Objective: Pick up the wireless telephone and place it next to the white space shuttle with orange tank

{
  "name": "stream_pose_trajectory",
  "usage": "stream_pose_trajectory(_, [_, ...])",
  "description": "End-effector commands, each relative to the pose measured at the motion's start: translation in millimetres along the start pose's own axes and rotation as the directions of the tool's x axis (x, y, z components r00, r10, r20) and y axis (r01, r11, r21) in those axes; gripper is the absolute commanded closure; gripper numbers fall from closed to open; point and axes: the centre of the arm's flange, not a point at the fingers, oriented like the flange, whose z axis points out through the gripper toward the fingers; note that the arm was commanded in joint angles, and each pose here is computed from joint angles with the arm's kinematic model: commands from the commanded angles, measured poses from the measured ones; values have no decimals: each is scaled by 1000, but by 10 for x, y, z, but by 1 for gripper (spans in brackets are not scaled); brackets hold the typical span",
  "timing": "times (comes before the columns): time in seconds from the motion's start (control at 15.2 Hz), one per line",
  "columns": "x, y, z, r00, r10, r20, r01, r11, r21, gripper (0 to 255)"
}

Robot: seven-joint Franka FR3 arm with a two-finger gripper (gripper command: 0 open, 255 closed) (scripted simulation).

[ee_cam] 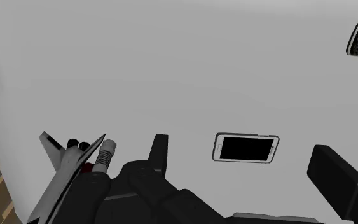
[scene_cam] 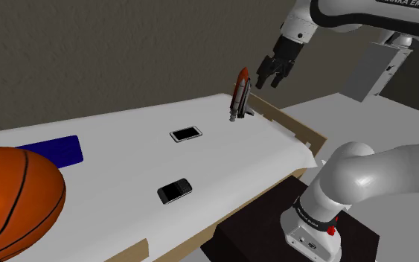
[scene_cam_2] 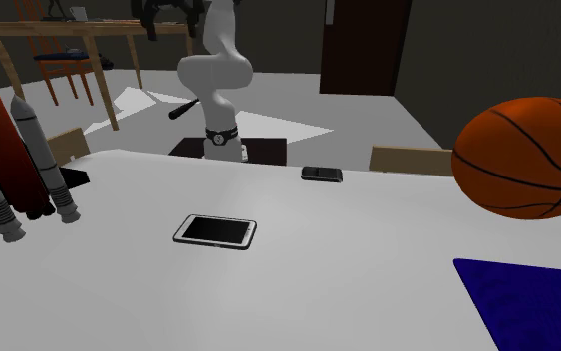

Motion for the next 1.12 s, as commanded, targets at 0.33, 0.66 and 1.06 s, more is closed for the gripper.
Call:
stream_pose_trajectory(0.33, [-337,-451,382,980,200,7,-200,979,-33,0])
stream_pose_trajectory(0.66, [-581,-948,776,920,392,6,-391,918,-67,0])
stream_pose_trajectory(1.06, [-744,-1578,1269,799,601,-3,-598,794,-106,0])
